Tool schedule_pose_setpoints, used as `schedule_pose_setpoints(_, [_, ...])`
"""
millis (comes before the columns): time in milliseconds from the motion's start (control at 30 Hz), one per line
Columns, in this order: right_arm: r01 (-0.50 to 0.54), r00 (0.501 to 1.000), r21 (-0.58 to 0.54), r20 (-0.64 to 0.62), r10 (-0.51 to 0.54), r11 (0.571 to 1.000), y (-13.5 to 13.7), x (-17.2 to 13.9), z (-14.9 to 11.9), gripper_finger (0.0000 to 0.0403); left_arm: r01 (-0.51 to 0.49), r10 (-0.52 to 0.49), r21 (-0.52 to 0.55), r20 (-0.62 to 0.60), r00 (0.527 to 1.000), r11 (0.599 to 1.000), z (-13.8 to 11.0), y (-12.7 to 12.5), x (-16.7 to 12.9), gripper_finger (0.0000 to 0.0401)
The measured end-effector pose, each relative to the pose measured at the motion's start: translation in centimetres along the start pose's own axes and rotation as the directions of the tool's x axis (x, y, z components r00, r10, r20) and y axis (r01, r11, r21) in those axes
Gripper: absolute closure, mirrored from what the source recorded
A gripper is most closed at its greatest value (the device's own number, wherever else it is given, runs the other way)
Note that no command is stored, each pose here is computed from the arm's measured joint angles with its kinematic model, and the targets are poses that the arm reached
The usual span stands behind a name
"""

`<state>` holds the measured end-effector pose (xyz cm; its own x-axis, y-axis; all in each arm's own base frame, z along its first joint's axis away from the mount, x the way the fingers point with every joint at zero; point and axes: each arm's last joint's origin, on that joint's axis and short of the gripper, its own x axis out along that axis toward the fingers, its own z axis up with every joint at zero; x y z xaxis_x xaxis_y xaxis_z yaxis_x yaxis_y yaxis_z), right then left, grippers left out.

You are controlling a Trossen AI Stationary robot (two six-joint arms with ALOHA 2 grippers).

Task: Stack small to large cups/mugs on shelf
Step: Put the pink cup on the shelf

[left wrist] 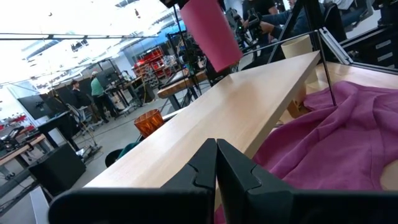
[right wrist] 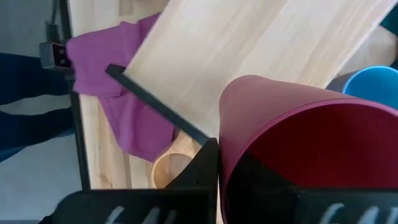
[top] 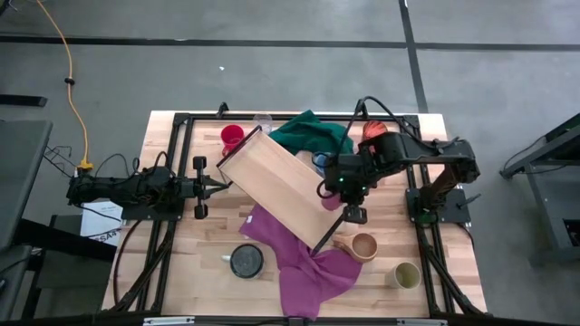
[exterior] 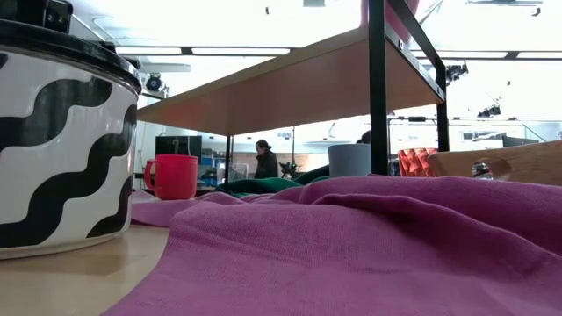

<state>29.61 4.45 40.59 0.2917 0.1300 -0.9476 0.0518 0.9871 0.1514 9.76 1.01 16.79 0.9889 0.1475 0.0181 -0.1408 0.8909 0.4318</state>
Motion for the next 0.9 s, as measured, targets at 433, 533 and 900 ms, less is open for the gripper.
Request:
schedule_pose_setpoints(433, [0.007,1.0,0.02,-0.003,-0.007,1.0,-0.27,0.17,0.17,0.0403,0.0,0.0,0.0,0.0,1.0,1.0,0.0,0.0,0.0,0.04])
schedule_pose_setpoints(533, [0.003,1.0,0.026,-0.005,-0.002,1.0,-0.13,0.18,0.14,0.0403,0.0,0.0,0.0,0.0,1.0,1.0,0.0,0.0,0.0,0.04])
schedule_pose_setpoints(900, [0.01,1.0,0.009,-0.025,-0.01,1.0,0.22,0.66,-0.16,0.0403,0.0,0.0,0.0,0.0,1.0,1.0,-0.01,0.0,0.0,0.04])
